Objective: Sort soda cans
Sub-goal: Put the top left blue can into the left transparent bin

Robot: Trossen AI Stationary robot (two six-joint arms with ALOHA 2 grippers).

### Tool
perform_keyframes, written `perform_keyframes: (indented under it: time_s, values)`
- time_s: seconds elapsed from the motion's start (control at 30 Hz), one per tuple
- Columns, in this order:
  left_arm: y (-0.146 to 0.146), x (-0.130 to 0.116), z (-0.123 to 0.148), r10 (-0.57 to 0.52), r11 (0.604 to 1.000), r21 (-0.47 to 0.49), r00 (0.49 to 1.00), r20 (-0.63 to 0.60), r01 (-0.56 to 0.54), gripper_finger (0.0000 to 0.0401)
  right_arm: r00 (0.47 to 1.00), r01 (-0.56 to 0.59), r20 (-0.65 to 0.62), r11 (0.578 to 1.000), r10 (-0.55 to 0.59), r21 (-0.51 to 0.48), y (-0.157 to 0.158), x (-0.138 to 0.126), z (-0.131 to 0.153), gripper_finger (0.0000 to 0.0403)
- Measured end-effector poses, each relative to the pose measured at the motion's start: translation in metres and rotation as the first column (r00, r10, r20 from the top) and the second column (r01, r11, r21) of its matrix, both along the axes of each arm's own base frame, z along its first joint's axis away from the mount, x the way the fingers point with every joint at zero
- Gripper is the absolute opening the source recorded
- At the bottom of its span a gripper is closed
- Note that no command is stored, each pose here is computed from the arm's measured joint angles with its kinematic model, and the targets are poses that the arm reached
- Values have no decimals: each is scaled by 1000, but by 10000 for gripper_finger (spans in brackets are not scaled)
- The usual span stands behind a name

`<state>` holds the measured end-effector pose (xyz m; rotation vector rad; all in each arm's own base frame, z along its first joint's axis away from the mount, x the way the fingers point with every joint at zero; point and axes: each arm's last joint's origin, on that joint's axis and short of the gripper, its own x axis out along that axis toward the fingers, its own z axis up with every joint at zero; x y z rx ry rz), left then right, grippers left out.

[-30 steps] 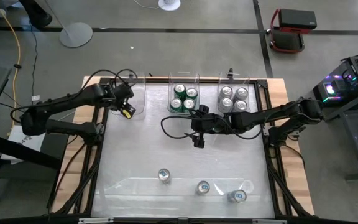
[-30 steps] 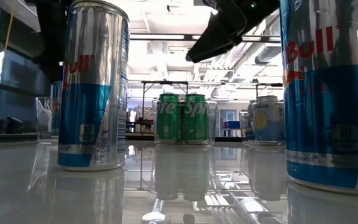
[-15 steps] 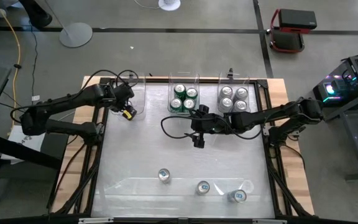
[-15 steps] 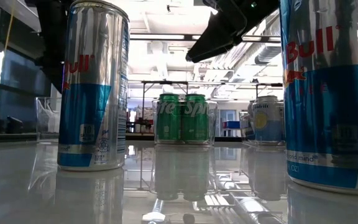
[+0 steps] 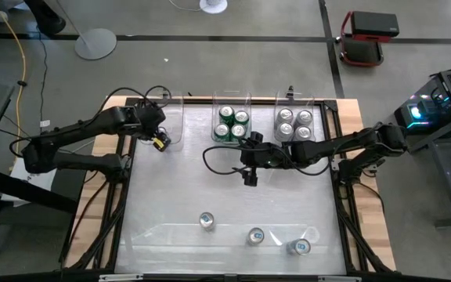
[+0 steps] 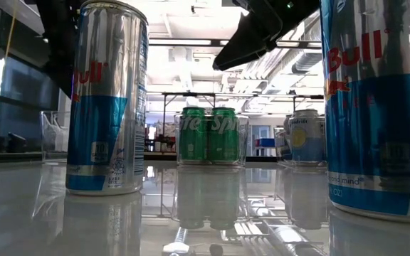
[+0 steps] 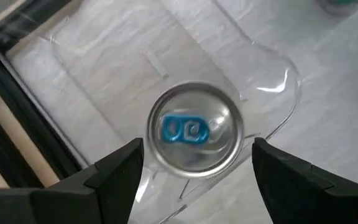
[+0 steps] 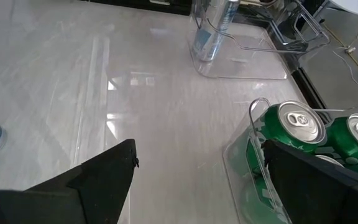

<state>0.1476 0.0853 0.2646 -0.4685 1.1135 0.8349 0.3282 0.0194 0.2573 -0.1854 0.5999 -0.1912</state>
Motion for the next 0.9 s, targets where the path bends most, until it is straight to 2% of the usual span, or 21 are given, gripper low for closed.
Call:
perform_keyframes:
  time_s: [0.4,0.9]
  values:
    - [7,6,-13,-32,996,79,999,28,30,278,1000,-5,0,1000,5,-6,0,0,0,344]
    - [6,6,-13,-44,997,69,999,31,42,242,1000,-3,1,1000,3,-3,0,0,0,344]
